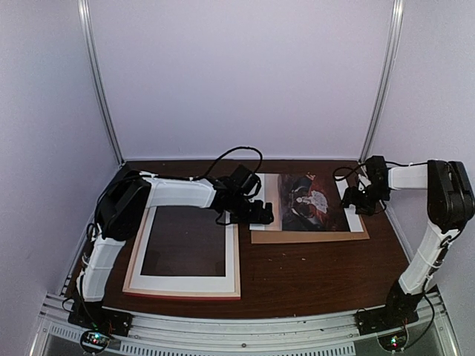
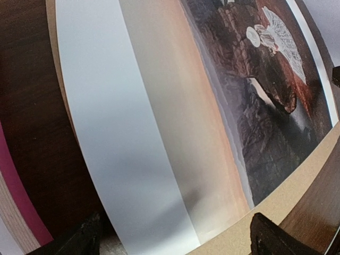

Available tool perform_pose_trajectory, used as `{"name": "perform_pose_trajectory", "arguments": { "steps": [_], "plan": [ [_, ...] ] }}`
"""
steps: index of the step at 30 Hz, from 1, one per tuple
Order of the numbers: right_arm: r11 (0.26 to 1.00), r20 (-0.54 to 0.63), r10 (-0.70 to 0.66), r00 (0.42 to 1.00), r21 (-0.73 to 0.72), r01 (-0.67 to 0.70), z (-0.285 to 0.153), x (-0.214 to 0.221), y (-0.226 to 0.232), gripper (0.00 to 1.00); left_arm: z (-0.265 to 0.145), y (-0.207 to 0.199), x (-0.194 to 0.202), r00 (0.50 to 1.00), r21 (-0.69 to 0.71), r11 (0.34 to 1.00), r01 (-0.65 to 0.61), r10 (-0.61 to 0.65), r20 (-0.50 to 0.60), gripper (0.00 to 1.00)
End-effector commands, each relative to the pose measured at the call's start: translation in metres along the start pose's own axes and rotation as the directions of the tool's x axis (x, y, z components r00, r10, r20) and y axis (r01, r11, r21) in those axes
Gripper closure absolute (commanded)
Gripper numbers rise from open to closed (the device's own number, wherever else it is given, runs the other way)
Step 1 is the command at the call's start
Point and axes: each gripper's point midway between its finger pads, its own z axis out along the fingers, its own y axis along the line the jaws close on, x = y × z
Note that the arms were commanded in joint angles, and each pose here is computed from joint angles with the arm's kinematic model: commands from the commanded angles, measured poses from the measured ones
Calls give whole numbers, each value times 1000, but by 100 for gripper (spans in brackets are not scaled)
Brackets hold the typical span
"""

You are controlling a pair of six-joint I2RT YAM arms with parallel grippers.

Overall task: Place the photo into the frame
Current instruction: Pick up the photo from the backboard.

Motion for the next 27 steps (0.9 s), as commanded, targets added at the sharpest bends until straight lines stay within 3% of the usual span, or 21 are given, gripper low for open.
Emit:
{"name": "perform_pose_trajectory", "arguments": {
  "steps": [1, 13, 27],
  "plan": [
    [999, -26, -2, 1000, 33, 3, 6, 9, -9, 27, -11, 12, 15, 998, -69, 998, 10, -15, -69, 2],
    [988, 6, -42, 999, 151, 41, -18, 11, -27, 27, -8, 15, 21, 995, -81, 997, -19, 11, -95, 2],
    [990, -58, -32, 998, 138, 40, 5, 25, -31, 26, -1, 18, 25, 994, -69, 998, -10, 2, -114, 2]
  ]
}}
